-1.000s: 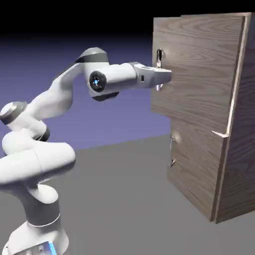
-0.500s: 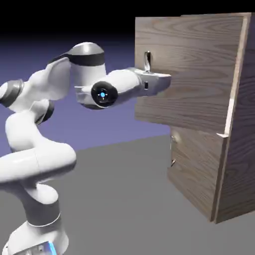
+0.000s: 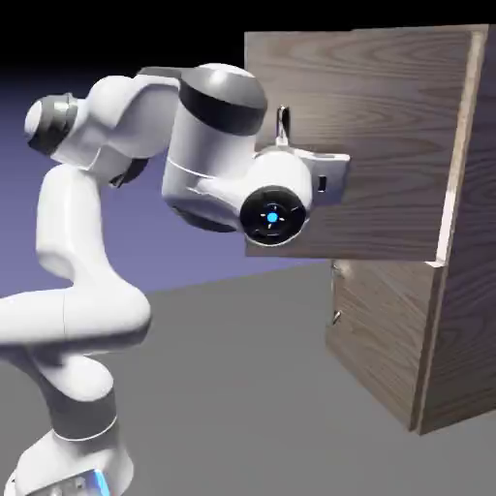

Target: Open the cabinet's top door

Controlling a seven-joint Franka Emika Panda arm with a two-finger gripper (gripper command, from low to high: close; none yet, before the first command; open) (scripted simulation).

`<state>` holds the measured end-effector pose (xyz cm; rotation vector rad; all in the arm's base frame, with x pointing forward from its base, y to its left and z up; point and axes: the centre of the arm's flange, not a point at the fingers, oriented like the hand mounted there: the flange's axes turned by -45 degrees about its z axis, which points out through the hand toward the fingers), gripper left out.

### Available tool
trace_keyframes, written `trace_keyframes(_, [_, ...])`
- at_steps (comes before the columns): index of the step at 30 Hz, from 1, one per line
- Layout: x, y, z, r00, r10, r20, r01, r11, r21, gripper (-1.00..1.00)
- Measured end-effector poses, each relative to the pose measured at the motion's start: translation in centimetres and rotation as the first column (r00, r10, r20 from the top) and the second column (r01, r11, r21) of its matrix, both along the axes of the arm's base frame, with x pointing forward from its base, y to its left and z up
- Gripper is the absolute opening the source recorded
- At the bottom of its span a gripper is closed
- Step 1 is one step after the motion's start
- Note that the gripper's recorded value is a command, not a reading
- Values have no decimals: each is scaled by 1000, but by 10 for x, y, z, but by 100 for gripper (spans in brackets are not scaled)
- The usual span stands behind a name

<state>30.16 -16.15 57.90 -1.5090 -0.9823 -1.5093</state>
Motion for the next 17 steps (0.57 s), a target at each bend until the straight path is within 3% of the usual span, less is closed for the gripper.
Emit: trace_keyframes(17, [27,-107,0,937,350,0,-350,937,0,-100])
